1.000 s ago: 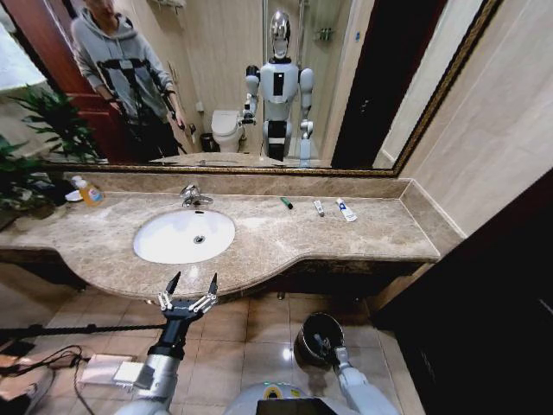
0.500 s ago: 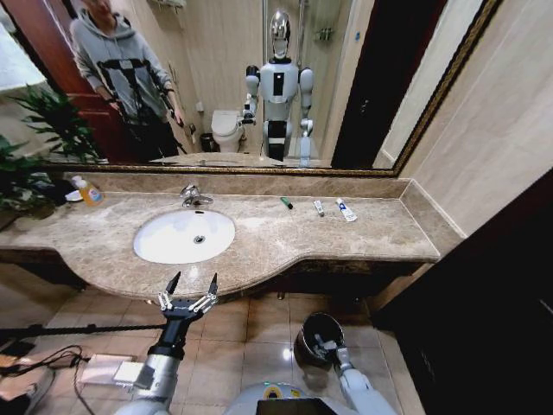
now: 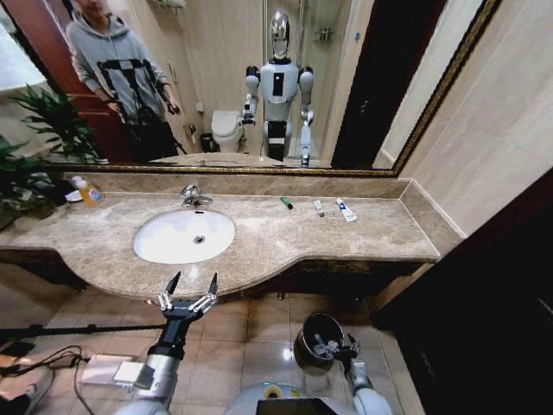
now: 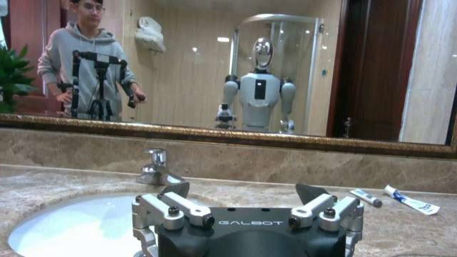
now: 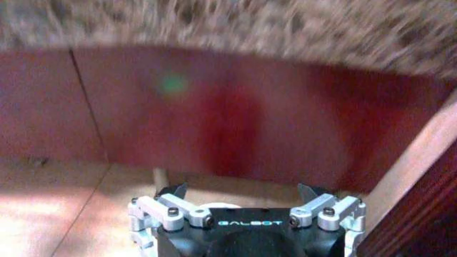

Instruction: Pick up the trash from the sink and place it in the trash bin.

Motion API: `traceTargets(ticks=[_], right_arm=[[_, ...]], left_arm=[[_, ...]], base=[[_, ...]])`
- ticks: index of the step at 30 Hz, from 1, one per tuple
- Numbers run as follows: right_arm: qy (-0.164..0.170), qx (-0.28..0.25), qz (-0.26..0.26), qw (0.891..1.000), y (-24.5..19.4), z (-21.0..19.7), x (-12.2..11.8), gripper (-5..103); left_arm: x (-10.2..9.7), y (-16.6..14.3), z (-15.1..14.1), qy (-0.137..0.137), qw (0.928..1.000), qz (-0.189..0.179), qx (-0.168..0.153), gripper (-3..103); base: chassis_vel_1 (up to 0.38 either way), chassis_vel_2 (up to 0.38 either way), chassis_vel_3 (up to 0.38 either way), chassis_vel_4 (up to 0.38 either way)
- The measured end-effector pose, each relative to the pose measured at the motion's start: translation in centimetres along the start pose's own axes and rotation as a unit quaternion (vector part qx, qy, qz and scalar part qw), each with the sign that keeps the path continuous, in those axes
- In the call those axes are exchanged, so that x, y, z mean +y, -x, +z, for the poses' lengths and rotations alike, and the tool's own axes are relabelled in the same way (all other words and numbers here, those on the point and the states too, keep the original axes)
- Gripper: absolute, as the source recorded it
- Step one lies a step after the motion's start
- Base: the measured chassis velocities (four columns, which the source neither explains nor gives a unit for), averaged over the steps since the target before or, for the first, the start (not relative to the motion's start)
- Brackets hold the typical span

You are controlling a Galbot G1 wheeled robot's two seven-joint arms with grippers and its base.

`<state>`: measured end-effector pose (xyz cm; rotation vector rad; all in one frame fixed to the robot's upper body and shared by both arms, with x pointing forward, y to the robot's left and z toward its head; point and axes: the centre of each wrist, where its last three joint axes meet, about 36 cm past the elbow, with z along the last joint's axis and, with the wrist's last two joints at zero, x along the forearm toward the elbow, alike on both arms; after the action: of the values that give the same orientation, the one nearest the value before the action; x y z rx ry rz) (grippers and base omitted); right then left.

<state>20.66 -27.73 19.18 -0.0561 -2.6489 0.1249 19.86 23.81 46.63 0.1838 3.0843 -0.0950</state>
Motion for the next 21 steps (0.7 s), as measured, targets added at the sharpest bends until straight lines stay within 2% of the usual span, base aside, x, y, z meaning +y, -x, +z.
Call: traceTargets(ticks=[6, 10, 11, 15, 16, 21], right_arm=[[0.019, -0.048, 0.011, 0.999, -4.7, -4.0, -0.1, 100], [0.051, -0.103, 0.014, 0.993, -7.8, -9.6, 0.5, 100], [0.051, -0.103, 0.014, 0.993, -7.8, -9.6, 0.5, 100], [0.071, -0.152, 0.011, 0.986, -8.9, -15.1, 1.1, 100], [0.071, -0.152, 0.011, 0.986, -8.9, -15.1, 1.1, 100], [0.085, -0.201, -0.005, 0.976, -8.4, -22.2, 1.7, 100]], left_arm=[[0.0, 0.0, 0.0, 0.000, 1.0000, 0.000, 0.000, 100], [0.0, 0.0, 0.0, 0.000, 1.0000, 0.000, 0.000, 100], [0.0, 0.0, 0.0, 0.000, 1.0000, 0.000, 0.000, 100], [0.0, 0.0, 0.0, 0.000, 1.0000, 0.000, 0.000, 100], [0.0, 0.0, 0.0, 0.000, 1.0000, 0.000, 0.000, 100], [0.0, 0.0, 0.0, 0.000, 1.0000, 0.000, 0.000, 100]], base=[[0.000, 0.000, 0.000, 0.000], [0.000, 0.000, 0.000, 0.000], [0.000, 0.000, 0.000, 0.000], [0.000, 0.000, 0.000, 0.000], [0.000, 0.000, 0.000, 0.000], [0.000, 0.000, 0.000, 0.000]])
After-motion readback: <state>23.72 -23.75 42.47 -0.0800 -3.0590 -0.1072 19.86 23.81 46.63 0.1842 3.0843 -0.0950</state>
